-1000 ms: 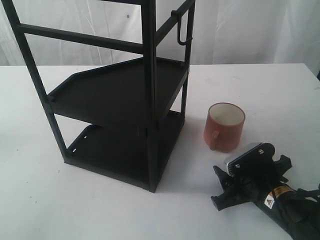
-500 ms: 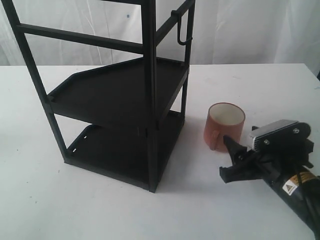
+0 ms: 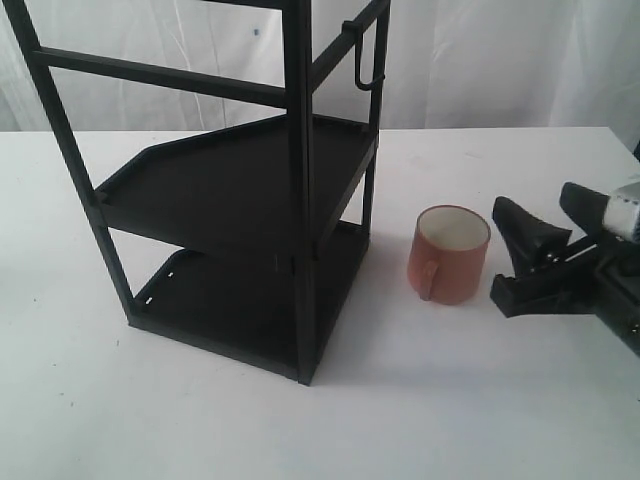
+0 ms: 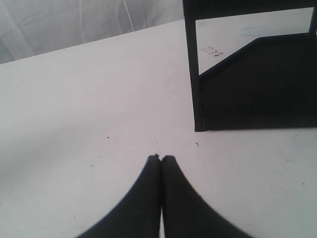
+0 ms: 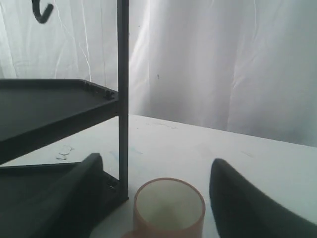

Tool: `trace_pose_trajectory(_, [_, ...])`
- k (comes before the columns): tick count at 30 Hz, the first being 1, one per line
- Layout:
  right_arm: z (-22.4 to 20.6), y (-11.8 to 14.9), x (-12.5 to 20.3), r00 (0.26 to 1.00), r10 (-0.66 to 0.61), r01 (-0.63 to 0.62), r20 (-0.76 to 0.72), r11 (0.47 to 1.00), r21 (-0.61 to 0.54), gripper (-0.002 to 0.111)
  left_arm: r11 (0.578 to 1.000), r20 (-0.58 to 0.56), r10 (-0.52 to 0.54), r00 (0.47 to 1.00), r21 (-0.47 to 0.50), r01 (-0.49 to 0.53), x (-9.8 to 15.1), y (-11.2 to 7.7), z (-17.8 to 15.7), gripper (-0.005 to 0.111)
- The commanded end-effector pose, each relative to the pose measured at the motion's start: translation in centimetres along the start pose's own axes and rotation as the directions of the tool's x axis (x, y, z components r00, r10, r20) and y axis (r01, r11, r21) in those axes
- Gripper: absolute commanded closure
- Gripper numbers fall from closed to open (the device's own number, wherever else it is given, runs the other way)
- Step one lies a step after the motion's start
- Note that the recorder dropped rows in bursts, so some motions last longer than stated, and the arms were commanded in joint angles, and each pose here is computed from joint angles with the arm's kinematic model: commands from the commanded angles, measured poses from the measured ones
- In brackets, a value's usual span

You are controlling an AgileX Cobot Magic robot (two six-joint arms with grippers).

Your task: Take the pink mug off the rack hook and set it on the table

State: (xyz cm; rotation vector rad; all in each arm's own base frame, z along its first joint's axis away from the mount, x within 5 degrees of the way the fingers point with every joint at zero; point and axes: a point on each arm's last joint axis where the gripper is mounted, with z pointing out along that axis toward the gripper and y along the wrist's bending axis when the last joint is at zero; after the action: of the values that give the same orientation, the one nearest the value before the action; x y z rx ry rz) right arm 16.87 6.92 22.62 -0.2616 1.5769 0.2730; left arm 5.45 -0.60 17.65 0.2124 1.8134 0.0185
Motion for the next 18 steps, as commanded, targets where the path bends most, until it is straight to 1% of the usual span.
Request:
trace_pose_trajectory(1, [-2.7, -0.1, -2.0, 0.999, 0.05, -0.05, -0.002, 0.999, -0.016, 0.056, 1.0, 0.0, -0.013, 1.0, -0.001, 0.013, 0.1, 0.0, 0.0, 0.107])
trace_pose_trajectory(6, [-5.7, 0.1, -3.9, 0.998, 0.059, -0.061, -0.033, 0.996, -0.062, 0.072, 1.0, 0.0, -0.013, 1.0, -0.001, 0.013, 0.1, 0.0, 0.0, 0.107])
trace_pose_trajectory(8, [-7.0, 0.1, -4.7, 0.998, 0.046, -0.048, -0.032, 0.996, -0.081, 0.081, 1.0, 0.0, -0.013, 1.0, -0.001, 0.013, 0.1, 0.0, 0.0, 0.107])
trace_pose_trajectory(11, [-8.8, 0.1, -5.7, 0.999, 0.038, -0.039, -0.019, 0.994, -0.103, 0.089, 1.0, 0.0, -0.013, 1.0, -0.001, 0.013, 0.1, 0.0, 0.0, 0.107])
trace_pose_trajectory(13, [-10.1, 0.2, -6.6, 1.0, 0.023, -0.024, -0.012, 0.993, -0.117, 0.091, 1.0, 0.0, -0.013, 1.0, -0.001, 0.013, 0.1, 0.0, 0.0, 0.107])
trace_pose_trajectory(18, [-12.5, 0.1, -7.6, 0.998, -0.019, 0.011, -0.063, 0.99, -0.139, 0.091, 1.0, 0.0, -0.013, 1.0, -0.001, 0.013, 0.1, 0.0, 0.0, 0.107])
